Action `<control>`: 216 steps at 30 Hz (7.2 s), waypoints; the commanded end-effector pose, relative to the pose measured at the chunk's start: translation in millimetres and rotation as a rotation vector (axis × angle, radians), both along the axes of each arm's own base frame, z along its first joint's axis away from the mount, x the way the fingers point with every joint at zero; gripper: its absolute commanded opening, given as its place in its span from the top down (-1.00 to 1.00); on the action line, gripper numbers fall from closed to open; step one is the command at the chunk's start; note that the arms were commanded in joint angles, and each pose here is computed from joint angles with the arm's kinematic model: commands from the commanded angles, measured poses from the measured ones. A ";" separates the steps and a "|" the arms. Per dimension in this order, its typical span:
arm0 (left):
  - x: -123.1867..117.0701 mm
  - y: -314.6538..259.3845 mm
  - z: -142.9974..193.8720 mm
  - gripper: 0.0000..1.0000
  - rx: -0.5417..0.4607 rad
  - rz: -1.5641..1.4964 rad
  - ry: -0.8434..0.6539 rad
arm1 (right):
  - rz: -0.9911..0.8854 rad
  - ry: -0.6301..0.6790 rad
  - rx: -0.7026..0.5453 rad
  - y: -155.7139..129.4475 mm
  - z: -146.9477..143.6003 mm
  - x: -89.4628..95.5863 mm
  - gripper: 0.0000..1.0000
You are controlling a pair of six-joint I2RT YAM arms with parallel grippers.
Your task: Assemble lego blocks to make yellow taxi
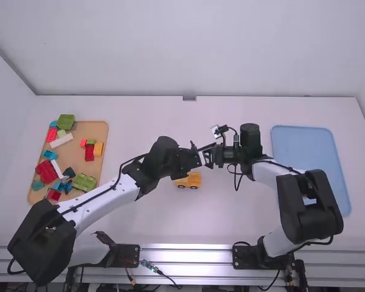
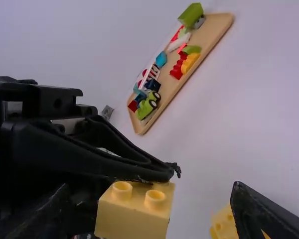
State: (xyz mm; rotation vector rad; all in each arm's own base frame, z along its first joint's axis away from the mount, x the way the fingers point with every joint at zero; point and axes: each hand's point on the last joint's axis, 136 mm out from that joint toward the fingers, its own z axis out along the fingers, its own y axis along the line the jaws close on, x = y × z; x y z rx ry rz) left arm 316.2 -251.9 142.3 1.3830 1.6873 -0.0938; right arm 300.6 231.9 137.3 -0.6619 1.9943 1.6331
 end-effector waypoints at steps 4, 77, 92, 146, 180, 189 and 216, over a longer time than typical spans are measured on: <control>-3.3 1.1 2.1 0.96 -0.016 0.004 -0.025 | -0.022 0.001 -0.019 2.7 -0.9 7.1 -0.49; -26.9 38.9 63.6 -0.98 -0.602 -0.249 0.382 | 0.091 -0.642 -0.068 -26.0 2.6 1.4 0.89; -13.4 25.1 39.1 -1.00 -0.511 -0.297 0.563 | 0.130 -0.782 -0.162 -25.6 20.0 -21.3 1.00; -48.7 -3.7 -1.6 -0.30 -0.339 -0.417 0.531 | 0.282 -0.827 -0.013 -7.3 28.1 -63.4 1.00; -54.3 -14.3 0.0 0.66 -0.330 -0.458 0.507 | 0.277 -0.829 -0.036 -7.6 24.9 -61.1 1.00; -50.2 -14.1 2.0 0.95 -0.337 -0.454 0.492 | 0.257 -0.837 -0.046 -11.6 25.7 -55.3 -0.98; -28.2 -59.7 -38.9 0.96 -0.129 -0.165 0.429 | -0.883 -0.245 -0.732 -187.6 42.3 -16.4 -0.98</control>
